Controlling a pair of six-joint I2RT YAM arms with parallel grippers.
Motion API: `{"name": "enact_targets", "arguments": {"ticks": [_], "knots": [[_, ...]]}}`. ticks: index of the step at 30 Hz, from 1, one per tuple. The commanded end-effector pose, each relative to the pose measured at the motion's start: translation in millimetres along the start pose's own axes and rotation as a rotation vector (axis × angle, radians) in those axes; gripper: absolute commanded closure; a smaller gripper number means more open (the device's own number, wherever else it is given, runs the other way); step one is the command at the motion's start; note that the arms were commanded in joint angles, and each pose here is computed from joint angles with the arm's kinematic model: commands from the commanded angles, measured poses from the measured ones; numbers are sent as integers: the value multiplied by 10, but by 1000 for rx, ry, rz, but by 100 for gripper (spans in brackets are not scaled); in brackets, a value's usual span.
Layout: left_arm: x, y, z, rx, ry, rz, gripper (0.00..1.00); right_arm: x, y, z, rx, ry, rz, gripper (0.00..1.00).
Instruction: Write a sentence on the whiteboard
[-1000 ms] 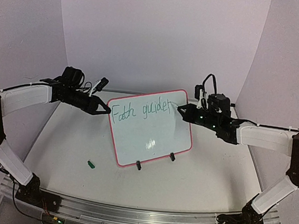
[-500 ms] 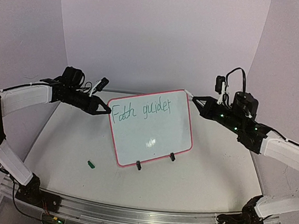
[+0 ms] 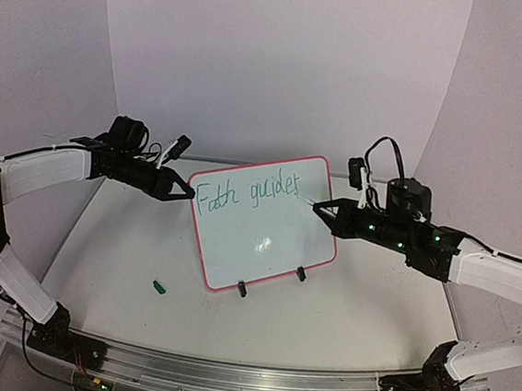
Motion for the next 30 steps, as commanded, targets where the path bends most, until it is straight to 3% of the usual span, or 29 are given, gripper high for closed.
{"name": "enact_targets", "arguments": {"ticks": [1,13,19,30], "knots": [[33,-317,201,145,58,9,100,293,-128,112,32,25,-55,100],[29,-328,208,148,68,12,100,962,-587,541,85,137,-159,100],[46,-338,235,156,67,6,100,1091,-790,819,132,169,-160,100],[55,-345,243,160,72,6,100,1184,-816,1225,84,239,-96,100]]}}
Point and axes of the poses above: each gripper's point midway between its finger pads, its own z axis out along the fingers, its own x axis along the line the jaws close on, y = z × x, the point moved 8 cm from there along -z, back along the fingers, and after that the axes turned 10 degrees about -z, right-handed, at the moved point
